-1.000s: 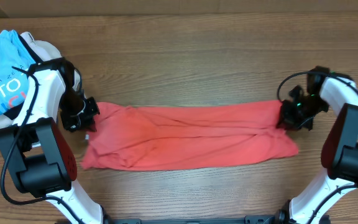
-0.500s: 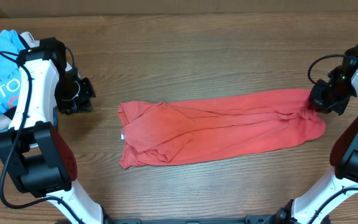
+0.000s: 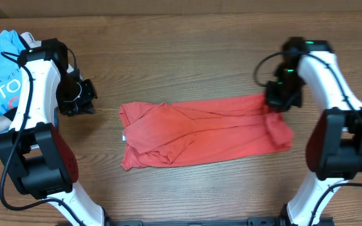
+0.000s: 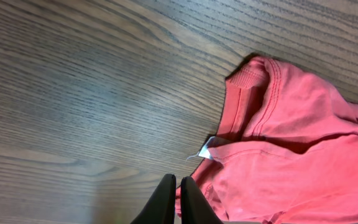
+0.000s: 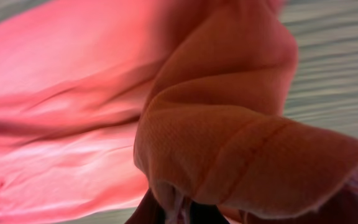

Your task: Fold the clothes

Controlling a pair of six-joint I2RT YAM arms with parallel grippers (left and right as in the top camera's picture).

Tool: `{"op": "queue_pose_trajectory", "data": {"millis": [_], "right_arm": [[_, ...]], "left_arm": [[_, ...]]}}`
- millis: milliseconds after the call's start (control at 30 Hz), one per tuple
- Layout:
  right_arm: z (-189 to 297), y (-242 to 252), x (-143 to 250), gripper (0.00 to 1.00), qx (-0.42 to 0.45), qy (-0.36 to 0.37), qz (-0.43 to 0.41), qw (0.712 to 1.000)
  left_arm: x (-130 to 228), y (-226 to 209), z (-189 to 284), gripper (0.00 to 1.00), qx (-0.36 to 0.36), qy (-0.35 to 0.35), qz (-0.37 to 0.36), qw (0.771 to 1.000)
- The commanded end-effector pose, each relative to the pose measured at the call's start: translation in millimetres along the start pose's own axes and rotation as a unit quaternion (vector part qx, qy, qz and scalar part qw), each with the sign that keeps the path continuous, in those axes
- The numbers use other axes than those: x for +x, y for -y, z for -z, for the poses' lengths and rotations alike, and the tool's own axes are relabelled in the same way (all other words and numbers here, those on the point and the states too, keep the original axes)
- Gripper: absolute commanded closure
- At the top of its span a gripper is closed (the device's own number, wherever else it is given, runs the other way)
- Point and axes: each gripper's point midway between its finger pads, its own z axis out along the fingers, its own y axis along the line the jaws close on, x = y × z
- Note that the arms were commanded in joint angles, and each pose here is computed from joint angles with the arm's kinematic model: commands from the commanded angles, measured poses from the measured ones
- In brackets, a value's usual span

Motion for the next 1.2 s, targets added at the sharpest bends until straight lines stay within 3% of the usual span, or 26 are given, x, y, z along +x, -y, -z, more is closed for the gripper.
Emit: {"op": "queue_pose_trajectory", "data": {"millis": [0, 433, 567, 633, 900, 1167], "right_arm": [[3.0, -38.2, 3.2, 0.96, -0.010, 0.011, 0.034, 0.999], [-10.4, -127.8, 27.0, 0.94, -0.003, 0.038, 0.132, 0.991], [-12.1, -135.3, 31.3, 0.86, -0.002, 0.038, 0.144, 0.989], [-12.4, -137.3, 32.9, 0.75, -0.002, 0.037, 0.146, 0.989], [-12.7, -142.6, 40.5, 0.62, -0.021, 0.022, 0.218, 0.976], [-10.1, -123.4, 18.1, 0.63, 0.027, 0.060, 0.178, 0.982]], "left_arm": [[-1.0, 7.5, 12.5, 0.92, 0.010, 0.018, -0.019, 1.000], [-0.3, 7.1, 12.5, 0.91, 0.010, 0.017, -0.019, 1.000], [-0.2, 7.3, 12.4, 0.91, 0.010, 0.016, -0.019, 1.000], [-0.1, 7.2, 12.4, 0.91, 0.010, 0.016, -0.019, 1.000], [0.7, 7.1, 12.4, 0.91, 0.009, 0.015, -0.019, 1.000], [0.3, 6.9, 12.4, 0.91, 0.009, 0.015, -0.021, 1.000]]}}
